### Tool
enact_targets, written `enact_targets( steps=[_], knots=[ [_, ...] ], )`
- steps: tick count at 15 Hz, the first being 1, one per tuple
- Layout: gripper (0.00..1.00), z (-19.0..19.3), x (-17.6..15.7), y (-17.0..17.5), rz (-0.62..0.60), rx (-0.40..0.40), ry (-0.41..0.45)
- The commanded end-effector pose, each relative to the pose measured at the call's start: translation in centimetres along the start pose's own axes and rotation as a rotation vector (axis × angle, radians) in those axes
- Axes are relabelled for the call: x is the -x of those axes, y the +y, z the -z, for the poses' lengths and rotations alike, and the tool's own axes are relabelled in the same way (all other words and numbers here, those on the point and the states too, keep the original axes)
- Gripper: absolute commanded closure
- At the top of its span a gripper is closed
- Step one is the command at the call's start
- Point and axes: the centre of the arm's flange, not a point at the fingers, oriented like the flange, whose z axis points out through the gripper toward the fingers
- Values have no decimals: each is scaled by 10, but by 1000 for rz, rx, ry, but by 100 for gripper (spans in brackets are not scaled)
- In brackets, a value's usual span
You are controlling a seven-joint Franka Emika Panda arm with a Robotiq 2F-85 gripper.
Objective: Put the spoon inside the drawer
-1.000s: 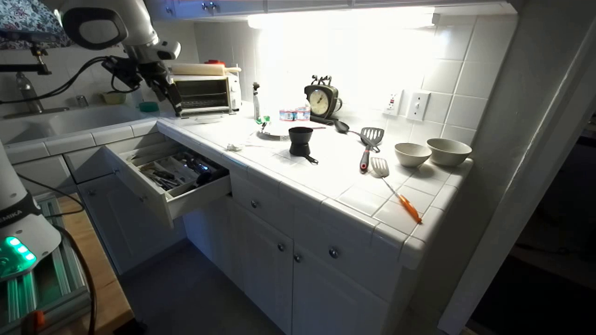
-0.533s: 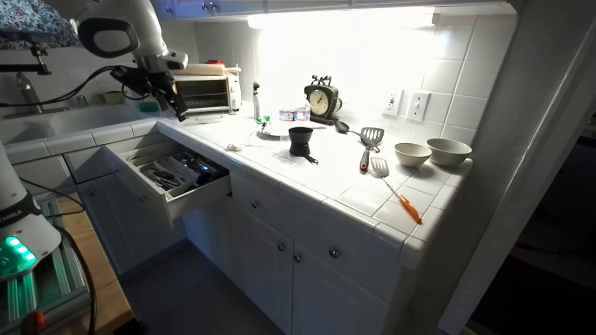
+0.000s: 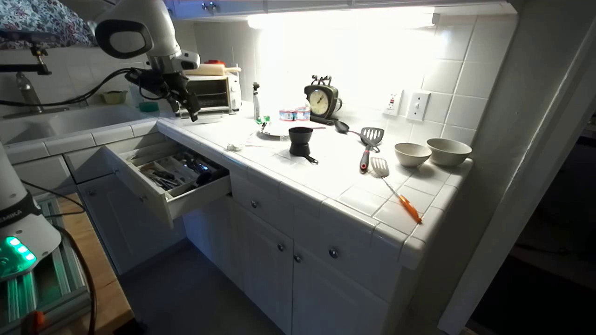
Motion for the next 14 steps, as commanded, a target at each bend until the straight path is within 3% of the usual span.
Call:
enact_targets(
  steps=[1, 3, 7, 14],
  knots=[
    [0, -1, 0, 0, 0, 0, -1],
    [0, -1, -1, 0, 1, 0, -2],
    [0, -13, -24, 14, -48, 73, 65],
    [0, -48, -61, 29, 45, 88, 89]
  ],
)
